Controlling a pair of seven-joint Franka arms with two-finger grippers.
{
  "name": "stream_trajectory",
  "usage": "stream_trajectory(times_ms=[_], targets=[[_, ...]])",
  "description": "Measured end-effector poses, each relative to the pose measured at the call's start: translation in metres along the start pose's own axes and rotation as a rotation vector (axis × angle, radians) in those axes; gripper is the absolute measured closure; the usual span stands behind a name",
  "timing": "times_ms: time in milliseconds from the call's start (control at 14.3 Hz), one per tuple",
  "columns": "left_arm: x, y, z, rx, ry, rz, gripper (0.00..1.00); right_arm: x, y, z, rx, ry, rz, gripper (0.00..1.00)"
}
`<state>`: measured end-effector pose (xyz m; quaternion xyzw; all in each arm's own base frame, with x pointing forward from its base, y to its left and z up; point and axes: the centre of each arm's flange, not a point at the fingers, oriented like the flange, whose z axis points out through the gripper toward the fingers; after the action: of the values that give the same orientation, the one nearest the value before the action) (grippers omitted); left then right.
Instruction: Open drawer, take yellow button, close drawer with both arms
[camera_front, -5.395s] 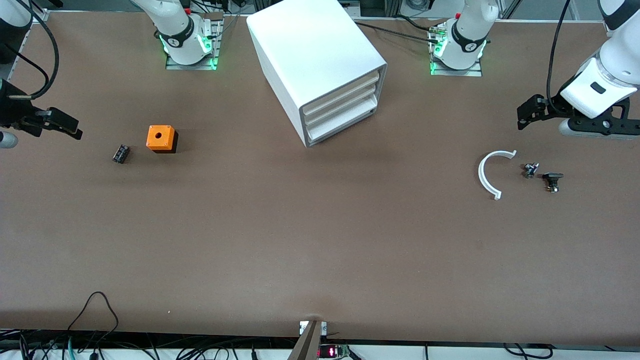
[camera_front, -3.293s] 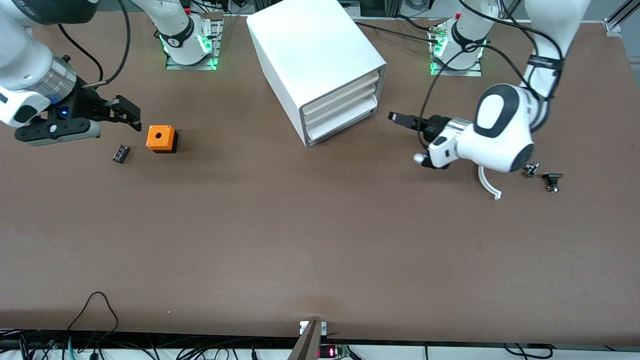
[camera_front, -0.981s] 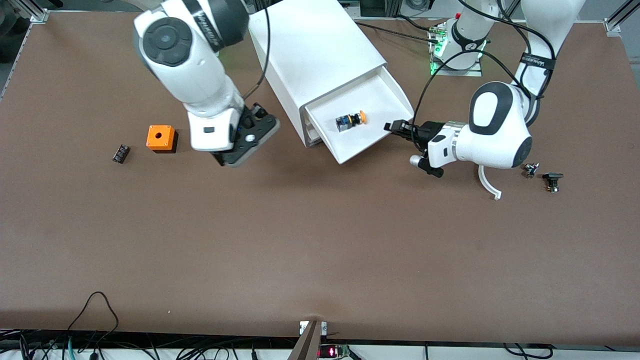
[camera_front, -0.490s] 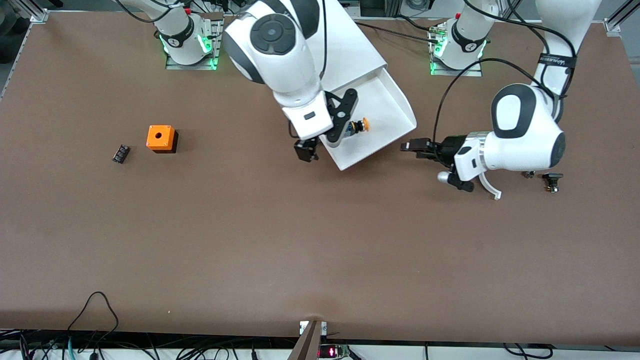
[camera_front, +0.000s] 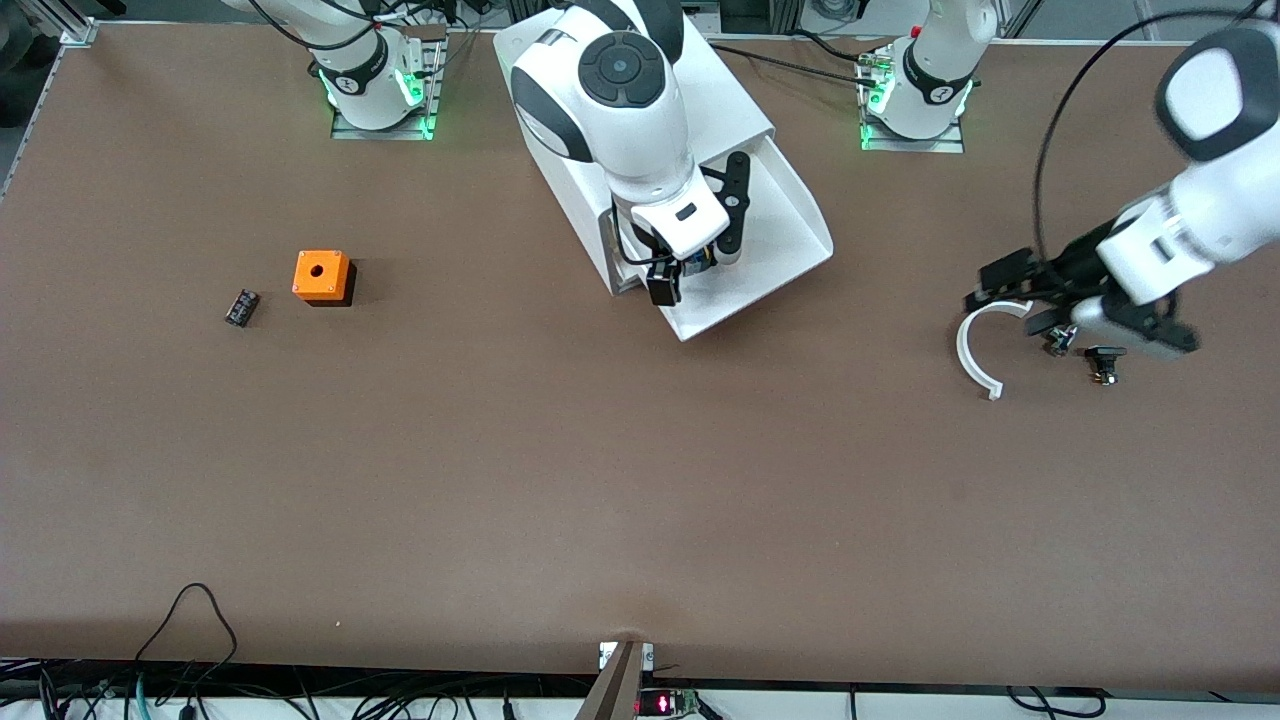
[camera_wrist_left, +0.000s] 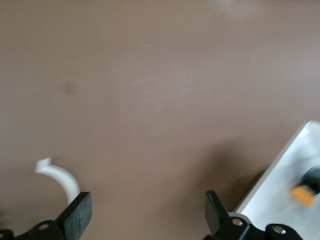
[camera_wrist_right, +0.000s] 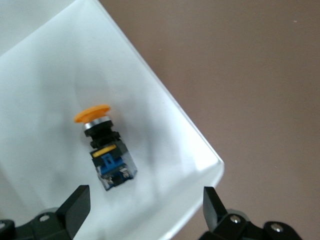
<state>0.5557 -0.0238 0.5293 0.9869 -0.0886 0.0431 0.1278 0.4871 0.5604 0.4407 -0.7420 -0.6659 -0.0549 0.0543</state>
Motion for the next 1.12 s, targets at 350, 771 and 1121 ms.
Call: stream_trajectory(times_ms=[350, 771, 1121], targets=[[-0.021, 0.011, -0.052, 0.243, -0.076, -0.072, 0.00, 0.025, -0.040, 0.036, 0.031, -0.037, -0.068, 0.00], [-0.018, 0.010, -0.040, 0.275, -0.100, -0.141, 0.00, 0.022, -0.041, 0.043, 0.026, -0.082, -0.084, 0.00], [-0.018, 0.008, -0.040, 0.275, -0.100, -0.152, 0.00, 0.024, -0.047, 0.052, 0.008, -0.112, -0.122, 0.29]])
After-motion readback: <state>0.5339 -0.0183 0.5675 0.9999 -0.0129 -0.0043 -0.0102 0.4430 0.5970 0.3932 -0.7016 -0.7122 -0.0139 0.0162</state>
